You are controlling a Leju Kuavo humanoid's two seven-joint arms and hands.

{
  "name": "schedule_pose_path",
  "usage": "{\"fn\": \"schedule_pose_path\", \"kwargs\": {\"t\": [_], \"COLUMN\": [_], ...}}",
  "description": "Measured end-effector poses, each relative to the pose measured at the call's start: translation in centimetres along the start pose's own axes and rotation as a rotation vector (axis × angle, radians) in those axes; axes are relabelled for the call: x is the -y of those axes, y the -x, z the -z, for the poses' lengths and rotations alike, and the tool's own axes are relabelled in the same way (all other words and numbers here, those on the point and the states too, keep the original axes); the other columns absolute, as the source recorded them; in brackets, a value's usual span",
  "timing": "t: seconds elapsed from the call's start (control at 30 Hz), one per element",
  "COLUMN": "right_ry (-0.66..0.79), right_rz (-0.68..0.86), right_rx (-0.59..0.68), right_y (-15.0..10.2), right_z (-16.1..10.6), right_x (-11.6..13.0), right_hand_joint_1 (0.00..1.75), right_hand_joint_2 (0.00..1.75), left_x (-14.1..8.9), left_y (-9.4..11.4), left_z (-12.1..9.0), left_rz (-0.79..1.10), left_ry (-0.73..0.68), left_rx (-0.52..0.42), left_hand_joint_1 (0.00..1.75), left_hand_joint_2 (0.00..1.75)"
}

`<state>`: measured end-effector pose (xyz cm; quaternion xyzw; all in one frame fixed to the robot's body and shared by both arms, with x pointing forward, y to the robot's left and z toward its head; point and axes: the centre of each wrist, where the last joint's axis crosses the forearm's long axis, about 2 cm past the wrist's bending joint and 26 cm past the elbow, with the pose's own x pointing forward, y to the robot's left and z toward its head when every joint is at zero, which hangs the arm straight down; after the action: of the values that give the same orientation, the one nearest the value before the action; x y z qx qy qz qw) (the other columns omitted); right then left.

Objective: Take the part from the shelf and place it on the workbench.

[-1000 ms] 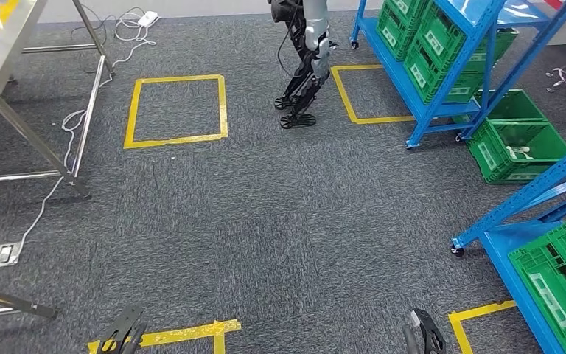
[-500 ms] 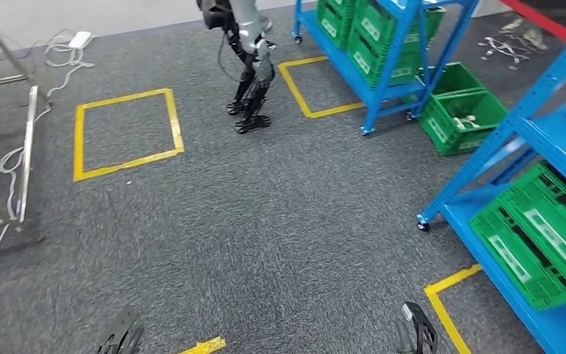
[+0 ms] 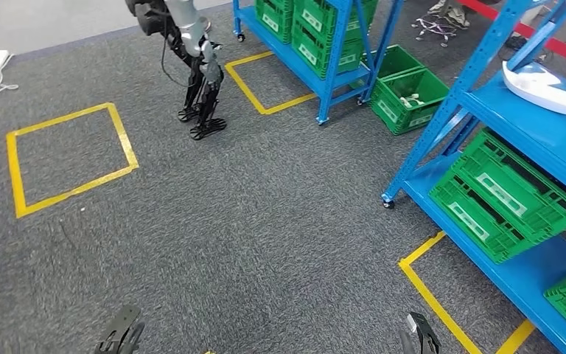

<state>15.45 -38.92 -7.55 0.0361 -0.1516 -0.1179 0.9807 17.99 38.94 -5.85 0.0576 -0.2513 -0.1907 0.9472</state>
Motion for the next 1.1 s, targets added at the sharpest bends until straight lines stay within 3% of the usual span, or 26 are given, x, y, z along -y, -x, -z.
{"fn": "schedule_pose_path", "kwargs": {"t": [1.1], "right_ry": [-0.001], "right_rz": [-0.023], "right_rx": [0.007], "right_y": [-1.1], "right_z": [0.0], "right_x": [-0.3], "right_hand_joint_1": [0.0], "right_hand_joint_2": [0.0], "left_x": [0.4], "left_y": [-0.6], "left_z": [0.2], "left_rz": [-0.004], "left_ry": [0.005], "left_rx": [0.01], "left_hand_joint_1": [0.0], "left_hand_joint_2": [0.0]}}
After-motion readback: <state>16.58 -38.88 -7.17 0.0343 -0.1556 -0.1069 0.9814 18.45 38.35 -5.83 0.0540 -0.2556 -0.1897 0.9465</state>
